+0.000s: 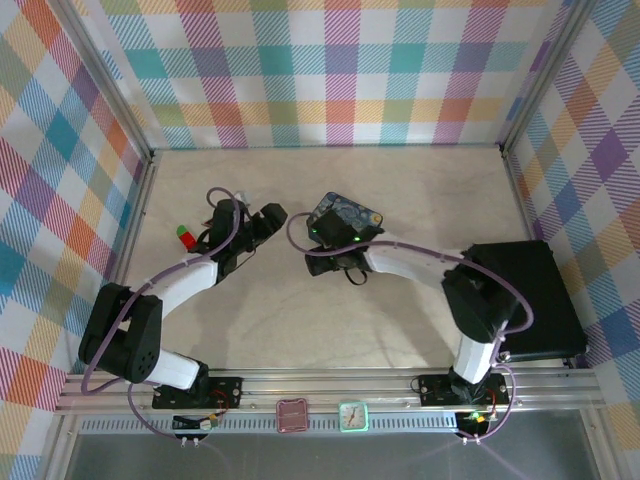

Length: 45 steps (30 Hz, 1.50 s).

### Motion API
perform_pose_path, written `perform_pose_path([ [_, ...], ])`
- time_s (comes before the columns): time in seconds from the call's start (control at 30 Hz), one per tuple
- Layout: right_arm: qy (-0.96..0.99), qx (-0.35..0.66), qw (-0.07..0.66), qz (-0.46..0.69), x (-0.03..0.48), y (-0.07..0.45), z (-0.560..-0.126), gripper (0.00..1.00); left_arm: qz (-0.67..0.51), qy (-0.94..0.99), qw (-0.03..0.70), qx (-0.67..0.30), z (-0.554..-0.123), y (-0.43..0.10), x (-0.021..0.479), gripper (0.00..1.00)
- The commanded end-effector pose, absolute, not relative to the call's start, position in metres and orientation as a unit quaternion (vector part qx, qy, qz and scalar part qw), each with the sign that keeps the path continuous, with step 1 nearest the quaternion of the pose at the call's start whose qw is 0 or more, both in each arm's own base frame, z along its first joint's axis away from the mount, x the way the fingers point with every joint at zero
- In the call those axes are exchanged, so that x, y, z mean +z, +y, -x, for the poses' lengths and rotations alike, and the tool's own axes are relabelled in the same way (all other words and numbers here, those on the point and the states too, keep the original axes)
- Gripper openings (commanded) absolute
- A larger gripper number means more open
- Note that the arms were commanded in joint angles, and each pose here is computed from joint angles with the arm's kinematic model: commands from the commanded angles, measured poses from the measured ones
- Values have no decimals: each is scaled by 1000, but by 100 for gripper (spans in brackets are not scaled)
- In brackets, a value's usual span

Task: Unlock the padlock with the key

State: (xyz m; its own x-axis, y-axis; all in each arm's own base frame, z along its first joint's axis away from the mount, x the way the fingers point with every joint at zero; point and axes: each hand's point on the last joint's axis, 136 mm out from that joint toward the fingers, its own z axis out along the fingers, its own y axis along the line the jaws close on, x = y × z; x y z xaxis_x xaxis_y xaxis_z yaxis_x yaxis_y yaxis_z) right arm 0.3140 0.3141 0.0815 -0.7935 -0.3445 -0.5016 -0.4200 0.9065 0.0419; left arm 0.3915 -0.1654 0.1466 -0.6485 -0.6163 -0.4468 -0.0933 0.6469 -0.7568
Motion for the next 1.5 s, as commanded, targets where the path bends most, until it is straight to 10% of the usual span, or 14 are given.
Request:
perform_pose_path([
  [0.0, 941, -32, 231, 243, 70, 299, -320, 81, 211, 829, 333, -396, -380, -175, 137, 76],
  [1.47, 915, -131, 274, 267, 19, 272, -363, 14, 221, 831, 370, -351, -378, -146, 150, 77],
])
